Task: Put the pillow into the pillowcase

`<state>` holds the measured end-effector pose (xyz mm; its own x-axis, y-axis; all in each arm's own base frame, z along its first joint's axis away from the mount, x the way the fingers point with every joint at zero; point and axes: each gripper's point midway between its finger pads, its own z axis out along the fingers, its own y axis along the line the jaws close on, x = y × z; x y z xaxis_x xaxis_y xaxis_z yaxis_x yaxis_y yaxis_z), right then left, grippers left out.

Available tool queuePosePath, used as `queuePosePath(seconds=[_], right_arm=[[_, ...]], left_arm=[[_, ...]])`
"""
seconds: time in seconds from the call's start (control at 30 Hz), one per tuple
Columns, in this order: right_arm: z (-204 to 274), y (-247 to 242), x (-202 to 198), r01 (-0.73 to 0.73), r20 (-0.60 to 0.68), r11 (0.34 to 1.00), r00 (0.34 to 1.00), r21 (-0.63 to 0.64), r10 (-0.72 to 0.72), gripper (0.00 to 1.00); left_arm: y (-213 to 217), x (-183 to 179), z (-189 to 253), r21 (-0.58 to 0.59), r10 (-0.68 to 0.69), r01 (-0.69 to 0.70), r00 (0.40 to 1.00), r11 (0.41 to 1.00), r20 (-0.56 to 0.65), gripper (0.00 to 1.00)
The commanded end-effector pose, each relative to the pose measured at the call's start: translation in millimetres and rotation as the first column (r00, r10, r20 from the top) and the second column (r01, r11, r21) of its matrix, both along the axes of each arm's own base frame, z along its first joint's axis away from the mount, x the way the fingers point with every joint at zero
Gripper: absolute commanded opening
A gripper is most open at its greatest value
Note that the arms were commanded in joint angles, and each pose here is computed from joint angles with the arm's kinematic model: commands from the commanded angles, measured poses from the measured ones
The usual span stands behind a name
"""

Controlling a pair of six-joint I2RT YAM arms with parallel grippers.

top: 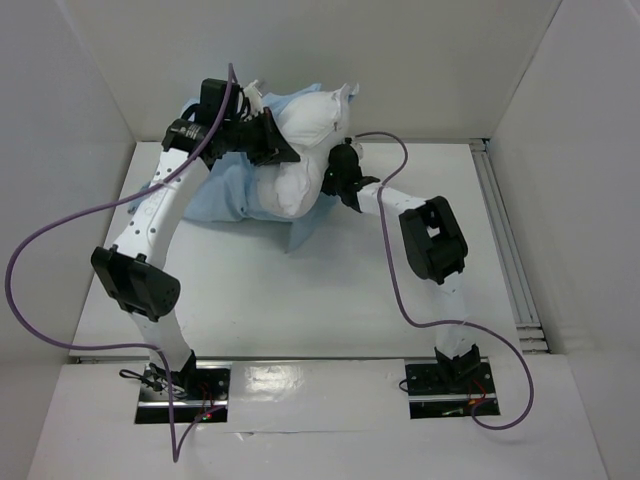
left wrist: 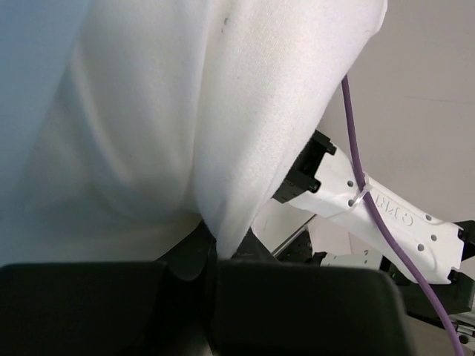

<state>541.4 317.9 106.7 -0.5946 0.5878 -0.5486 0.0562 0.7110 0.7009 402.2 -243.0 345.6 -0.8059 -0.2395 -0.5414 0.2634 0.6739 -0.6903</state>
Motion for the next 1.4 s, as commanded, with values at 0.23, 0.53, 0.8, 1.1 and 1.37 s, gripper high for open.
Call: queuePosePath(seconds=[0.23,0.53,0.8,1.1,1.37], right_arm=[[-21,-77,-28,0.115,-0.077,0.98,0.989,-0.162,-0.129,0.0],[57,-86,-89,-0.186,0.016,0.979,0.982,-0.089,0.188,0.0],[66,-117,-158,-0.32,-0.008,0.947,0.947,-0.039,0.32,0.0],[18,-196,-191,-0.158,-0.219,0.972,0.969,-0.175,0.118,0.0],[53,-208,-191,-0.06,-0.089,0.987,0.995,-0.148,0.047,0.0]], left_arm=[[17,-14,68,-0.122,0.03,-0.01,0.986,0.992,0.167,0.0],[37,23,-51,0.146,0.193,-0.194,0.981,0.97,0.022,0.0],[48,51,-132,0.35,0.303,-0.275,0.953,0.895,-0.026,0.0],[70,65,-142,0.391,0.372,-0.338,0.928,0.856,-0.011,0.0],[67,60,-163,0.426,0.322,-0.27,0.945,0.864,-0.055,0.0]])
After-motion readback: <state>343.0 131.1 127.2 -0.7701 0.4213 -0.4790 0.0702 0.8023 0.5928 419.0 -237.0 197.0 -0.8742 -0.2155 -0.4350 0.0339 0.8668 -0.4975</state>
